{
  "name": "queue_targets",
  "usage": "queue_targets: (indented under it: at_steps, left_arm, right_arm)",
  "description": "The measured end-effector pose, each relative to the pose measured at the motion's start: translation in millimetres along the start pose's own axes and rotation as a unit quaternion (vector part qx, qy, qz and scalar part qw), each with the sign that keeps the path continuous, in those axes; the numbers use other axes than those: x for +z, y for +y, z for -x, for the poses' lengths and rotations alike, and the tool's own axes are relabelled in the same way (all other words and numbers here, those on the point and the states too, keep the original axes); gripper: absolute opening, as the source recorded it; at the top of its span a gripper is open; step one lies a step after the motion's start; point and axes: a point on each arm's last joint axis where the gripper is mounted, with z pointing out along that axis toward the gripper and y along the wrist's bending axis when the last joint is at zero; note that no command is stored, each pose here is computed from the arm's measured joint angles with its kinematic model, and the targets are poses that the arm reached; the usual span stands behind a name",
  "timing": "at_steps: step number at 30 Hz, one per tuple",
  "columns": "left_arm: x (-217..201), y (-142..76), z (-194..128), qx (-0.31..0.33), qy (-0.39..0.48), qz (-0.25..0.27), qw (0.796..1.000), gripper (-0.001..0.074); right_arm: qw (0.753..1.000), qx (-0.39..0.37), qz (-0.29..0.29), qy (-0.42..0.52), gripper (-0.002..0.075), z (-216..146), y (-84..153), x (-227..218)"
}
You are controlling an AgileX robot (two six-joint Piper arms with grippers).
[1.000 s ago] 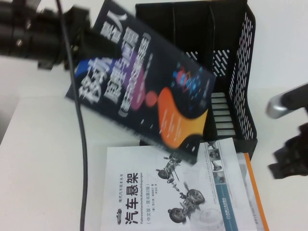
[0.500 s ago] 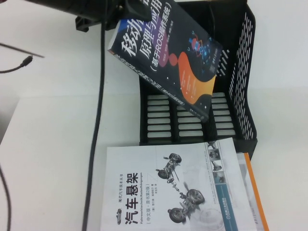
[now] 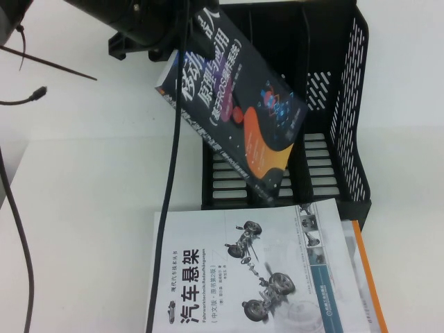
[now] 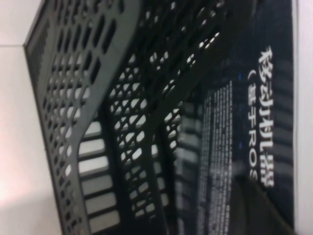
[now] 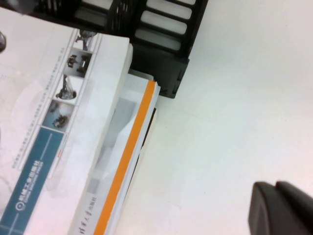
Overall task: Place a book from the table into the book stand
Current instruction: Place the book on the book shelf
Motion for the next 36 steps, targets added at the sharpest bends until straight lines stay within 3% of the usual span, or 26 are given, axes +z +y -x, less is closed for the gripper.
queue_targets:
  at_steps: [10, 27, 36]
  left_arm:
    - [0.7, 2.8, -0.5, -0.013, -0.002, 0.024, 1.0, 0.0113]
    - [34.7, -50.9, -19.0, 0.045, -0.104, 0.083, 0.99, 0.0113]
    - [68.9, -42.9, -21.4, 0.051, -0.094, 0.098, 0.989, 0.0113]
  right_arm:
    - [1.0, 0.001, 0.0, 0.0, 0.0005, 0.0, 0.0, 0.0]
    - [1.0, 0.003, 0.001, -0.006, 0.0005, 1.1, 0.2, 0.0]
    - [1.0, 0.003, 0.002, -0.012, 0.0005, 2.1, 0.4, 0.0]
